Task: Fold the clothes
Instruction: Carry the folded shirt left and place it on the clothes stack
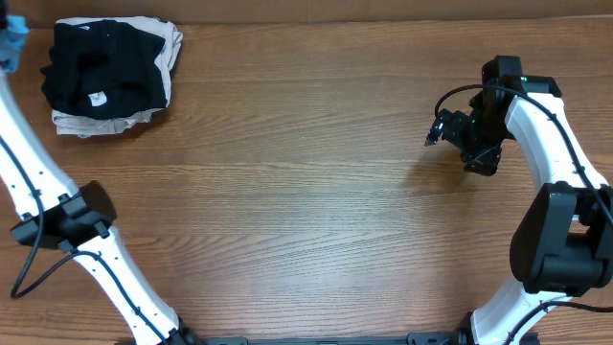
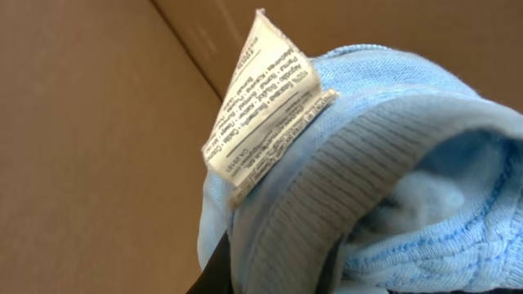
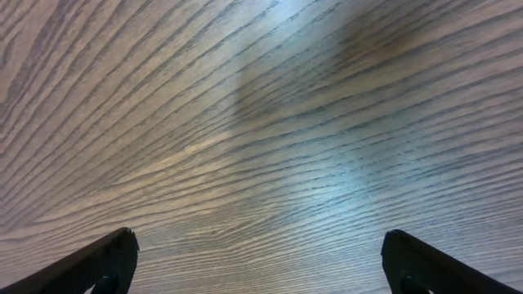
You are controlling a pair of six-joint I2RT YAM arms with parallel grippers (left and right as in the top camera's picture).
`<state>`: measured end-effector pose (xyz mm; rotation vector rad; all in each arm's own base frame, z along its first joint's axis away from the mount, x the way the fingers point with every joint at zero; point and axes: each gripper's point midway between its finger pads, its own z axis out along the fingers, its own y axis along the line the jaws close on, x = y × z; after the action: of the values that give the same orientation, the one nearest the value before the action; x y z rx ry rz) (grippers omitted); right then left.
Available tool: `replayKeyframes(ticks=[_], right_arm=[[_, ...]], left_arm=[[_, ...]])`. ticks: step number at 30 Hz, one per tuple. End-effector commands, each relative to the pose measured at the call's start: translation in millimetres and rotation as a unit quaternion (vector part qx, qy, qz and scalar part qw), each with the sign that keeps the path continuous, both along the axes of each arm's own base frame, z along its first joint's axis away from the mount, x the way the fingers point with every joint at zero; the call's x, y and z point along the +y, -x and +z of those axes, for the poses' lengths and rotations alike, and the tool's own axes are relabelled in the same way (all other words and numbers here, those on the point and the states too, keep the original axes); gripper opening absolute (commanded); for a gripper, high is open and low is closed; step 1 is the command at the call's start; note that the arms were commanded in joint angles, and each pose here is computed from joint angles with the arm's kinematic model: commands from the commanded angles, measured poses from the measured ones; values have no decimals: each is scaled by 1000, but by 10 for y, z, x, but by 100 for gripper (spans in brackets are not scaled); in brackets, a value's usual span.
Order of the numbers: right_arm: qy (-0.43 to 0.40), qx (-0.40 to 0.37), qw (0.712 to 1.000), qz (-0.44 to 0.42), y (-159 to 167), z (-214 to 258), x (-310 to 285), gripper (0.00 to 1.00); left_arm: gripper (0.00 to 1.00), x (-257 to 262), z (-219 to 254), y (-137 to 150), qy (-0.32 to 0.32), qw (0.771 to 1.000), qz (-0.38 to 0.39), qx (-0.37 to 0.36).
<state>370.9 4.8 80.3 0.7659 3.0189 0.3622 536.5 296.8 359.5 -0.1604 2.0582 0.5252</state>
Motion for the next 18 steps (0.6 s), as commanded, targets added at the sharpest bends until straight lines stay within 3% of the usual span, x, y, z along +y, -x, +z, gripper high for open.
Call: replayKeyframes(ticks=[1, 11, 18], right_arm=[[-9, -31, 999, 1, -78, 195, 35, 99], [-10, -6, 1000, 9, 50, 185, 47, 99], [-10, -7, 1000, 8, 46, 186, 46, 99]], left_arm=[[4, -276, 334, 44, 15, 998, -56, -40], [4, -183, -501, -69, 54, 996, -29, 64], [4, -131, -626, -51, 60, 995, -6, 78]])
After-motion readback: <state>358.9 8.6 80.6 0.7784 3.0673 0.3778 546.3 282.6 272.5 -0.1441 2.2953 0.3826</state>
